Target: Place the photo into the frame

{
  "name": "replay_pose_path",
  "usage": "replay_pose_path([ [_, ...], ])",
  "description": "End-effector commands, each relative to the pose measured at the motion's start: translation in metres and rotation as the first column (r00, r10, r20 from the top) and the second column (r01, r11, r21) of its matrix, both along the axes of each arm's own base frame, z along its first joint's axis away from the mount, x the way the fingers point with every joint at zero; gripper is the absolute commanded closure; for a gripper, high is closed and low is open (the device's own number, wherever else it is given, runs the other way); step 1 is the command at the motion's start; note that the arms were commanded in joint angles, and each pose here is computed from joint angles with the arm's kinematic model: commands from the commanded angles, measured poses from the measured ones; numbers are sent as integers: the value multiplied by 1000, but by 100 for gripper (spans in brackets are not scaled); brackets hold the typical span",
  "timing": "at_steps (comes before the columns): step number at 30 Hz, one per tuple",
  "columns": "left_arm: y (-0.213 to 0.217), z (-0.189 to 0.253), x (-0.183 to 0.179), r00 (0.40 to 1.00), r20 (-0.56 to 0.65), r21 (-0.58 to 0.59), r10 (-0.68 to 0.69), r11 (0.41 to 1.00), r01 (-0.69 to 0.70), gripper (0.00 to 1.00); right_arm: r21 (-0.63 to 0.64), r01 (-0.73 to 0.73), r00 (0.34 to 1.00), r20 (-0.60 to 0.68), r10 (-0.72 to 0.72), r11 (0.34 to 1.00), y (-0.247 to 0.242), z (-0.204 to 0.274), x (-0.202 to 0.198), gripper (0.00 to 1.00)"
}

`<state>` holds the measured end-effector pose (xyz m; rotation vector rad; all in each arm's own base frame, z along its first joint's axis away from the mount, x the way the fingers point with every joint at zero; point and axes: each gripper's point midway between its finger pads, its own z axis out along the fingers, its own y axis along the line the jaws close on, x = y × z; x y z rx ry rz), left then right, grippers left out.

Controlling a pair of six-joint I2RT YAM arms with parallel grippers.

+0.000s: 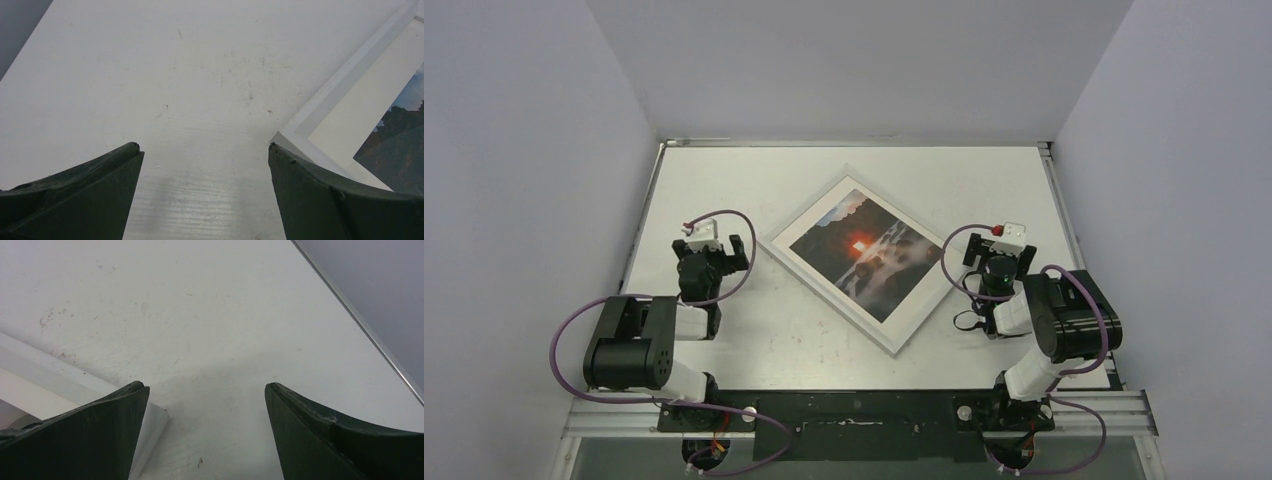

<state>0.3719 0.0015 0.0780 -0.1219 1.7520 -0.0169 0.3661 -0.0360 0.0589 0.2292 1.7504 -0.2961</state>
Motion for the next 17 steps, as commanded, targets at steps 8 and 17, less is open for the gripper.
replay_pose_path([
  [8, 2, 21, 8, 997, 71, 8, 13, 1000, -13, 4, 20, -34, 997, 67, 32, 999, 7, 16, 7, 10],
  [17, 1, 22, 8, 997, 76, 11, 16, 1000, -17, 3, 19, -34, 997, 67, 32, 999, 7, 16, 7, 10],
])
